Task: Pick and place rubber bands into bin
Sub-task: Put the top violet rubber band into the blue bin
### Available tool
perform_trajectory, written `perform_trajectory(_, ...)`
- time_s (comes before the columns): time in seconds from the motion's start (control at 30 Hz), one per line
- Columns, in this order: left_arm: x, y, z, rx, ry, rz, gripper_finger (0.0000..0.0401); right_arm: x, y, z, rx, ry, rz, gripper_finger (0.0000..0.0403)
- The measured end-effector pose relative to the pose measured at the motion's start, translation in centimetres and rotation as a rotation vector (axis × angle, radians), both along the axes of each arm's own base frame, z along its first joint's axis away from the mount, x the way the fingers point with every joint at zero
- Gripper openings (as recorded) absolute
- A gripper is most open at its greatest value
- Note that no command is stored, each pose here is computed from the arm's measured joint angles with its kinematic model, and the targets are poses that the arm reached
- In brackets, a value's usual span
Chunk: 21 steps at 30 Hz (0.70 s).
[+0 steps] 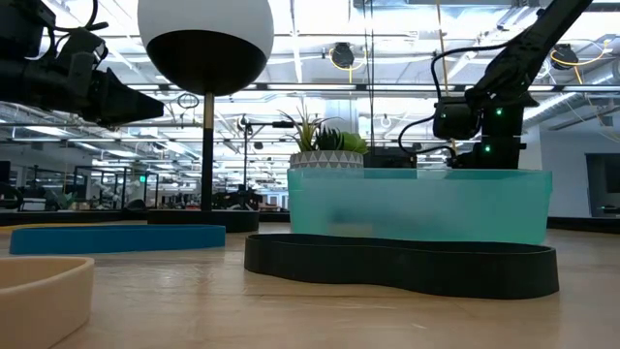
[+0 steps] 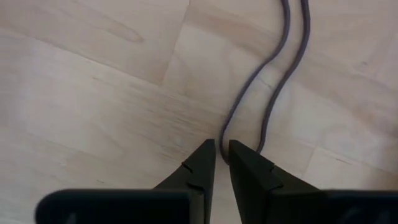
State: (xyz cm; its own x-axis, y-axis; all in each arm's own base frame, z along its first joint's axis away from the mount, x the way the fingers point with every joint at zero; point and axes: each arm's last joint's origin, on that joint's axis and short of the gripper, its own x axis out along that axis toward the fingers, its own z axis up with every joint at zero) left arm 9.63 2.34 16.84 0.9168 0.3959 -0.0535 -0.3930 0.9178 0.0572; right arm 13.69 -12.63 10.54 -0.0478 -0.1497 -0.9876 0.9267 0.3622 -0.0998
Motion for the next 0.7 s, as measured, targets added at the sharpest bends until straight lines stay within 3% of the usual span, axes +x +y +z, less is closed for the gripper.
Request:
perform_trajectory(0.27, 0.0, 0.0, 0.0, -0.001, -0.001, 0.000, 0.0186, -0.2, 0.2, 0.1, -0.035, 0.009, 0.071, 0.0003)
perform_trajectory(0.7, 0.0, 0.0, 0.0, -0.003, -0.002, 0.000, 0.0186, -0.5, 1.5, 5.8, -0.272, -0.274, 0.109, 0.0000)
